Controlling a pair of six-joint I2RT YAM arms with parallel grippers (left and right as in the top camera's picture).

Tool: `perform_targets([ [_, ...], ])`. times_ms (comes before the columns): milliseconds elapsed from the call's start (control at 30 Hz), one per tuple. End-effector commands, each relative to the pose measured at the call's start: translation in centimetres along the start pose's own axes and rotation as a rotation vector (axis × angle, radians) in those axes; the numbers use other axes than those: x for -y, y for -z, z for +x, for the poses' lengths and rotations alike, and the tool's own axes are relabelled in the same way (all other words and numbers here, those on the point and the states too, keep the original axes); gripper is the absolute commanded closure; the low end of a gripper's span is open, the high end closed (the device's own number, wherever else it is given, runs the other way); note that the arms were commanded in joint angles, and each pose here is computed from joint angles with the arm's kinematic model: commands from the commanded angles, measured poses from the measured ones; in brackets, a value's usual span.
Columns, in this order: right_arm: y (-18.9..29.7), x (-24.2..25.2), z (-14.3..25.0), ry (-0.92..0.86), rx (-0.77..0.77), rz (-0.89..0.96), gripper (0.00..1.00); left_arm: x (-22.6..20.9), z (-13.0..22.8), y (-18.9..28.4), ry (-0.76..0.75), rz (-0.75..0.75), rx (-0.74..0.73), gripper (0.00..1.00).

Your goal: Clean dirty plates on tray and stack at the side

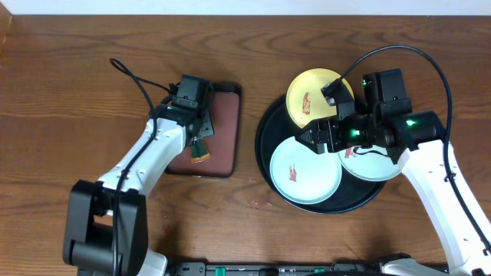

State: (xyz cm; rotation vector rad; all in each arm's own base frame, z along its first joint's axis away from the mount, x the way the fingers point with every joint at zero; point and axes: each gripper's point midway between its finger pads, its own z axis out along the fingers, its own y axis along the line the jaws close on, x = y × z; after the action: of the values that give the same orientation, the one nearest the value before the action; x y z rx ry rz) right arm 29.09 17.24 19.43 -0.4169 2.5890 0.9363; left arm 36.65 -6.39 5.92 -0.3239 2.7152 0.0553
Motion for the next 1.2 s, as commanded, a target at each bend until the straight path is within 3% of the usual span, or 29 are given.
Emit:
perform_targets([
  [0,0.4,-0.4,-0.6,0.033,0.018,0.002,0.27,-1.3,1.0,-2.7,-0.011,-0.083,-0.025,0.44],
  [167,0.4,-0.4,-0.5,0.031,0.016,0.002,0.27,-0.9,2.5,-4.8,-0.021,-0.074,-0.089,0.58],
  [333,0.4,-0.4,-0.5,0.031,0.016,0.002,0.26,-0.5,2.2,-4.8,-0.017,-0.054,-0.08,0.92],
  [533,0.4,-0.4,-0.4,0.027,0.01,0.002,0.26,3.1,2.8,-3.0,-0.181,0.164,-0.157,0.93],
  [567,0.4,-0.4,-0.4,0.026,0.009,0.002,0.26,3.1,2.7,-2.5,-0.181,0.163,-0.158,0.91],
  [600,0.4,-0.4,-0.3,0.025,0.008,0.003,0.26,3.0,2.6,-2.1,-0.181,0.162,-0.158,0.78],
  [633,0.4,-0.4,-0.3,0.023,0.006,0.003,0.26,2.9,2.7,-1.8,-0.181,0.162,-0.158,0.44],
  [667,0.4,-0.4,-0.2,0.021,0.003,0.003,0.26,2.8,2.8,-1.6,-0.181,0.16,-0.161,0.26],
  [733,0.4,-0.3,-0.1,0.017,-0.003,0.003,0.25,2.5,3.1,-1.4,-0.182,0.148,-0.177,0.21],
  [867,0.4,-0.2,0.1,0.013,-0.009,0.013,0.25,2.0,4.2,-1.5,-0.168,0.128,-0.22,0.21],
  [967,0.4,0.5,0.5,-0.005,-0.021,0.054,0.24,1.6,5.4,-1.9,-0.157,0.116,-0.254,0.42],
  [1100,0.6,2.6,1.2,-0.086,-0.041,0.174,0.24,1.3,6.7,-2.6,-0.158,0.116,-0.278,0.61],
  [1167,0.6,4.3,1.8,-0.149,-0.045,0.265,0.26,1.3,6.9,-3.1,-0.158,0.117,-0.275,0.77],
])
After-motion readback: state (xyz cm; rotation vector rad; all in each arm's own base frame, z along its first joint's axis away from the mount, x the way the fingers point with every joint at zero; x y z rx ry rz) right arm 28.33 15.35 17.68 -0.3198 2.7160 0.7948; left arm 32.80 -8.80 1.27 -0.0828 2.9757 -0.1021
